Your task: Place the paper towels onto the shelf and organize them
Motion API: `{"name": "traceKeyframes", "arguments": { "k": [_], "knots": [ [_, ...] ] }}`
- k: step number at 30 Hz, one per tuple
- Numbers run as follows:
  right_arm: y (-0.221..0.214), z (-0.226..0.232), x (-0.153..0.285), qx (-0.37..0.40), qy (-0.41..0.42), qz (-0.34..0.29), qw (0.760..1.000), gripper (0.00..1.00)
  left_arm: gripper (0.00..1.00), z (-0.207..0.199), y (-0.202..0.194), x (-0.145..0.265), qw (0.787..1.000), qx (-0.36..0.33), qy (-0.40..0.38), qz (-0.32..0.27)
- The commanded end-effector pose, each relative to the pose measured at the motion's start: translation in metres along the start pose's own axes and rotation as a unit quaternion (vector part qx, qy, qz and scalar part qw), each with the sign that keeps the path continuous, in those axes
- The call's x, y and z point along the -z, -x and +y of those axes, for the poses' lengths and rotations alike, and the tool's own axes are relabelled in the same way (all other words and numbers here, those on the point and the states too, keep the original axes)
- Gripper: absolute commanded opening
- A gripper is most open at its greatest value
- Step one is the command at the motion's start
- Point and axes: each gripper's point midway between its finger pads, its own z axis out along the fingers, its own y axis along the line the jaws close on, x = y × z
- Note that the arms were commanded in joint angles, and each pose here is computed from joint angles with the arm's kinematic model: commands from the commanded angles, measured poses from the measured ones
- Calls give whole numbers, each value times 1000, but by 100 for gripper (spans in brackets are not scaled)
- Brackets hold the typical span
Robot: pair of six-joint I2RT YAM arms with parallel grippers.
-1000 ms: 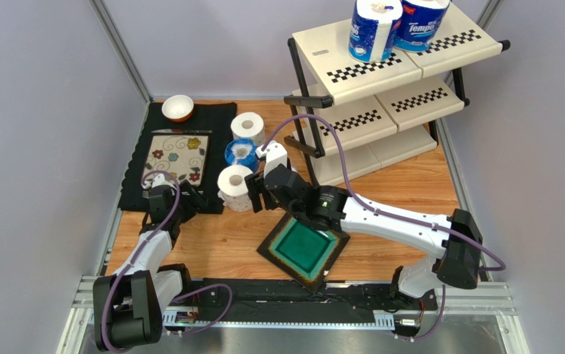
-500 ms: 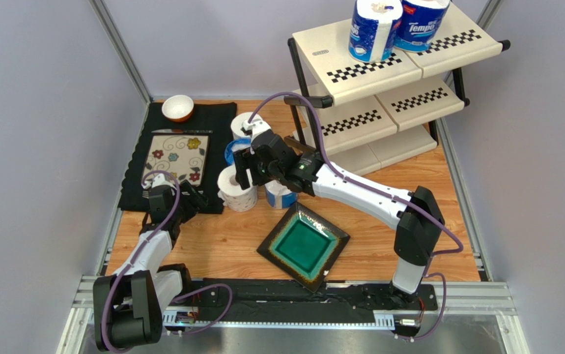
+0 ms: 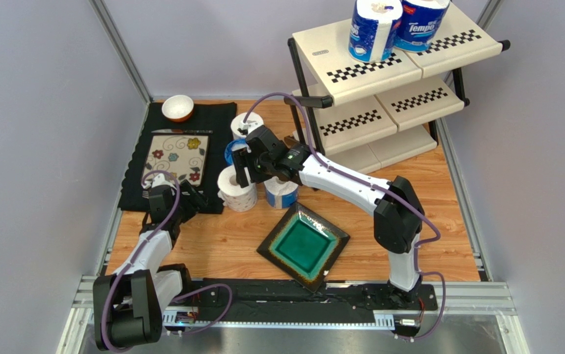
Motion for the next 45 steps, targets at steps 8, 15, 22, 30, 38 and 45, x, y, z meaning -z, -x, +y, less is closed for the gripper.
{"name": "traceKeyframes", "arguments": {
  "k": [8, 15, 22, 30, 38, 45],
  "knots": [
    [9, 7, -14, 4, 0, 2, 1000, 73, 90, 17, -35, 2, 998, 15, 24, 57],
    [13, 7, -25, 6, -10, 3, 1000, 73, 89, 17, -35, 2, 998, 16, 25, 58],
    [6, -6, -35, 10, -39, 13, 999, 73, 90, 17, -35, 2, 998, 17, 24, 58],
    [-8, -15, -46, 16, -54, 31, 998, 70, 89, 17, -36, 2, 998, 17, 24, 61],
    [-10, -16, -57, 15, -57, 33, 998, 67, 90, 17, -36, 2, 998, 17, 24, 60],
    [-16, -22, -59, 15, -68, 39, 997, 49, 89, 18, -35, 2, 998, 17, 25, 57]
  ]
}}
